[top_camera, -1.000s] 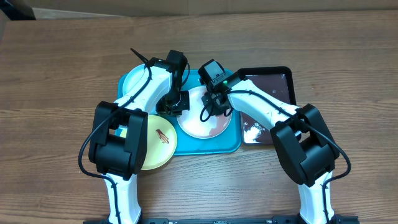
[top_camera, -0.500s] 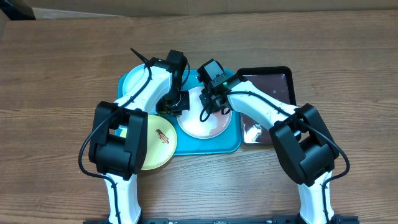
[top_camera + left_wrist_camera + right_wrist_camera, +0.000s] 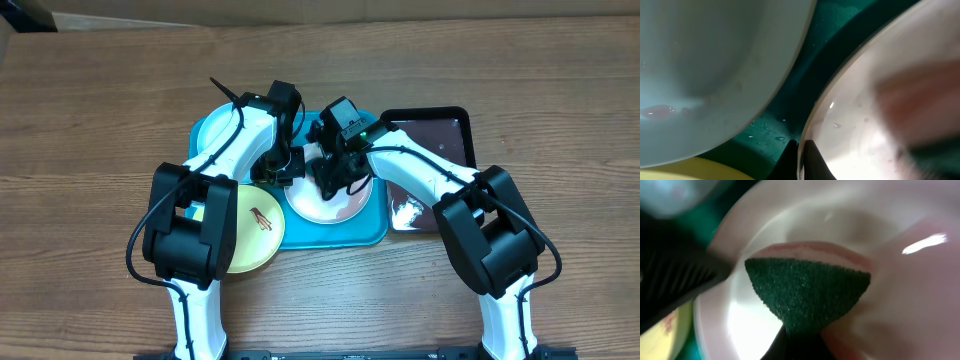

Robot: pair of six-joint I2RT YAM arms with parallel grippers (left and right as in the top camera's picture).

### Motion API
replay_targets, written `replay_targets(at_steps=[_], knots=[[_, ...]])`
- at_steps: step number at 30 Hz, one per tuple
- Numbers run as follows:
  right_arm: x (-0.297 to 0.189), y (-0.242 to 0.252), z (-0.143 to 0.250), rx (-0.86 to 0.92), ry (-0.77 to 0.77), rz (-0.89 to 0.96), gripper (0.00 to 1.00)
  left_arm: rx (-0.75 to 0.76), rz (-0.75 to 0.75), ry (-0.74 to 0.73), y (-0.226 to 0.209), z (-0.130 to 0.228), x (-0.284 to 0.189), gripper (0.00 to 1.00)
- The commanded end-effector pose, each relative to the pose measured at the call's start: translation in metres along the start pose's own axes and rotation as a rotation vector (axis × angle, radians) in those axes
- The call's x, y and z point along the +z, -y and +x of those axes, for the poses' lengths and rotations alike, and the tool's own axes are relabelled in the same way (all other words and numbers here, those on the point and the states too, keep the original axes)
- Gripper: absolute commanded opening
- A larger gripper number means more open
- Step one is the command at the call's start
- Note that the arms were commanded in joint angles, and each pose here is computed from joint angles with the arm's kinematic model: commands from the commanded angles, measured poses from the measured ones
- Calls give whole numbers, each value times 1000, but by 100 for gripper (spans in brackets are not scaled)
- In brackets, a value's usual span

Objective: Clean dirty plates on tray and stack at the side
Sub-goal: 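Scrub the white plate surface with the sponge in the right gripper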

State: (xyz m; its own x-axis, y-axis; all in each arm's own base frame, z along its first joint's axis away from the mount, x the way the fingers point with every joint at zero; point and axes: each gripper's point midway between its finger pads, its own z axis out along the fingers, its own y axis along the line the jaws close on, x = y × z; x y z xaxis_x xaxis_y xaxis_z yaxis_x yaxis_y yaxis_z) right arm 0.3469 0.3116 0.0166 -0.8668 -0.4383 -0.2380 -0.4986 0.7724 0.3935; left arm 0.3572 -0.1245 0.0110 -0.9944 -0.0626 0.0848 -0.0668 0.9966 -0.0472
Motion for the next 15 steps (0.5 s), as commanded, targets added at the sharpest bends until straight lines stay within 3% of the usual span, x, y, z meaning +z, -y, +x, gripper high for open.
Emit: replay_targets(at_steps=[1, 8, 15], knots=[[-13, -20, -3, 7, -32, -177, 4, 9, -13, -20, -1, 5, 6, 4], [-71, -1, -23, 105, -26, -172, 4, 8, -12, -18, -1, 4, 6, 4], [-79, 1, -17, 174, -45, -271, 4, 8, -14, -17, -1, 4, 7, 5]])
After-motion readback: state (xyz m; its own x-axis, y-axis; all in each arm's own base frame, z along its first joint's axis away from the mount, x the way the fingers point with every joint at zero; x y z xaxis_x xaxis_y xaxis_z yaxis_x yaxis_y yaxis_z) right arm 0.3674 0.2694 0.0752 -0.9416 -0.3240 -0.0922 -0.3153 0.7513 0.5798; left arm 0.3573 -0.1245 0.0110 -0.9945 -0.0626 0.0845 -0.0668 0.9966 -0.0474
